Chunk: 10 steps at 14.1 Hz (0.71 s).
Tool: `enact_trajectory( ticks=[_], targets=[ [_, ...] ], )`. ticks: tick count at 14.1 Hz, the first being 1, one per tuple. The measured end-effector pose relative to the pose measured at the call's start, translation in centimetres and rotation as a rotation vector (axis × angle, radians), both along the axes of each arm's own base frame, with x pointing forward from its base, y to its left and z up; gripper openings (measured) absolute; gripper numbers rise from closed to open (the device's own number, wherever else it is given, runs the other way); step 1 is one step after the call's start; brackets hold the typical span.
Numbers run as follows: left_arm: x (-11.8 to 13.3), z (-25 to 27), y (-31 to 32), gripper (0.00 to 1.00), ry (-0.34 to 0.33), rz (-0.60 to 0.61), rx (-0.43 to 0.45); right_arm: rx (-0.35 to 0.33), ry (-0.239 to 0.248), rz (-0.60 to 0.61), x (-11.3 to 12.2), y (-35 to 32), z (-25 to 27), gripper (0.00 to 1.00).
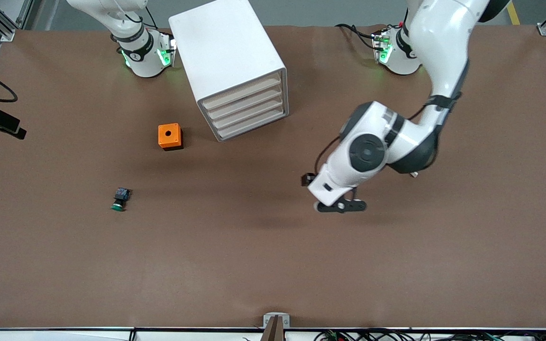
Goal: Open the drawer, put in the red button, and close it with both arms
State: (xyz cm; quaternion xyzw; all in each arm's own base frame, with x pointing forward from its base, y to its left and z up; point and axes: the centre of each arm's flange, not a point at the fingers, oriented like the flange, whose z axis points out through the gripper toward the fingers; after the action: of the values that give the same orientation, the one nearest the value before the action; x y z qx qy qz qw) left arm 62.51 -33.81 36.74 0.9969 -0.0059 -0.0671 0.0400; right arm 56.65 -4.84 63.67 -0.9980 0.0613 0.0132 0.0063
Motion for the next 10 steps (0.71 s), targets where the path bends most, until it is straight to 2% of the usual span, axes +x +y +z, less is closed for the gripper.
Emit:
enact_trajectory(
  ticks=[4, 7, 10],
  targets=[
    [2.7, 4.4, 8.8, 1.00, -0.023, -0.097, -0.003, 0.000, 0.000, 0.001, 0.0, 0.0, 0.0, 1.00],
    [4.0, 7.2, 16.1, 1.00, -0.045, -0.187, 0.029, 0.000, -0.001, 0.001, 0.0, 0.0, 0.0, 1.00],
    [4.2, 10.8, 24.1, 1.00, -0.057, -0.278, 0.073, 0.000, -0.001, 0.000, 0.0, -0.1, 0.0, 1.00]
  ],
)
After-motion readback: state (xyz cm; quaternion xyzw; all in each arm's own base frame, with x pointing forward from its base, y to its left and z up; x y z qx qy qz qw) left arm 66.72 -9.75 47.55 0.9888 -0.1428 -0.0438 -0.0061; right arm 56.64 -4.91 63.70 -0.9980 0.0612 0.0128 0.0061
